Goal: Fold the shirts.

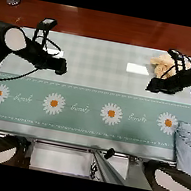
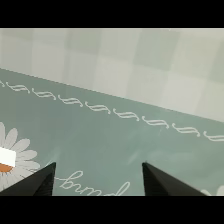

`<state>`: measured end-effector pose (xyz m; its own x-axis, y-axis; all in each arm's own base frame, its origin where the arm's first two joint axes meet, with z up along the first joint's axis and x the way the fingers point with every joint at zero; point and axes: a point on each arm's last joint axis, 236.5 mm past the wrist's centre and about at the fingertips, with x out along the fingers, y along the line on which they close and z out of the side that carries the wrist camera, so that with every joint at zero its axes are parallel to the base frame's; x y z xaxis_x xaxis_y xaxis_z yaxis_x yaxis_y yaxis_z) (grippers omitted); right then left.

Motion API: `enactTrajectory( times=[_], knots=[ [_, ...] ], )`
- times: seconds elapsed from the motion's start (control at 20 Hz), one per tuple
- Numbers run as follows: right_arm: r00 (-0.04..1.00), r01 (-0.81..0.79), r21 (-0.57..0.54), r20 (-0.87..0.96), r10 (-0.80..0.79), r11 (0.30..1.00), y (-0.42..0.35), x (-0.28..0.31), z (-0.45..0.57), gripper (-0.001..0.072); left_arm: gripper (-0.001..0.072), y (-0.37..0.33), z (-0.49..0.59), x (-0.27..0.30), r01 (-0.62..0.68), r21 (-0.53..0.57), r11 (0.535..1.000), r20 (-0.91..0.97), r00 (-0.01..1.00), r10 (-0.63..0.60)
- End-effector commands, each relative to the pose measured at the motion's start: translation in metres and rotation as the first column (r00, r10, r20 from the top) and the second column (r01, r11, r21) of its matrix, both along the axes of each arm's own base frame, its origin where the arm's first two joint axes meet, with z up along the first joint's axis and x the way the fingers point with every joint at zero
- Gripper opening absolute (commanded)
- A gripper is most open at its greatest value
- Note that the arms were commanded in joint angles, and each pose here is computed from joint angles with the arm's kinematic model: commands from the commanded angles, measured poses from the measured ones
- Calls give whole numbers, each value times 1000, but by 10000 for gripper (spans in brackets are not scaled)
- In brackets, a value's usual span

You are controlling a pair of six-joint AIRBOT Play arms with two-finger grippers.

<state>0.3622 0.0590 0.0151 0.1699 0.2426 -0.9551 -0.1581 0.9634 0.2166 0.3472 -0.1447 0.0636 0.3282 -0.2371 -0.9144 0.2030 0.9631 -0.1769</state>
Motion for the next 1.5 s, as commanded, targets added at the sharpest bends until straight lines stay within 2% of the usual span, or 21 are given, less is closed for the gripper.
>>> enactTrajectory(
  times=[0.0, 0.85, 1.15, 1.3, 1.35, 1.45],
  knots=[
    [1000, -1, 0, -1, 1, 1000, 0, 0, 0, 610, 683, 0, 0, 0, 1, 0, 1000, 0, 1000, -1],
    [1000, -1, 0, -1, 1, 1000, 0, 0, 0, 610, 683, 0, 0, 0, 1, 0, 1000, 0, 1000, -1],
    [992, 32, 3, 122, -32, 999, -1, 29, 7, 610, 683, -12, 11, 44, -22, -58, 998, 167, 985, 31],
    [982, 49, 97, 177, -66, 994, 17, 43, 18, 609, 683, -16, 21, 62, -28, -86, 996, 246, 968, 49],
    [981, 18, 79, 194, -33, 997, 16, 44, 18, 607, 682, -15, 20, 63, -20, -76, 997, 250, 967, 39],
    [937, 37, -80, 348, -7, 996, -20, 77, 26, 597, 673, -7, 25, 75, 6, -14, 1000, 320, 947, -1]
  ],
)
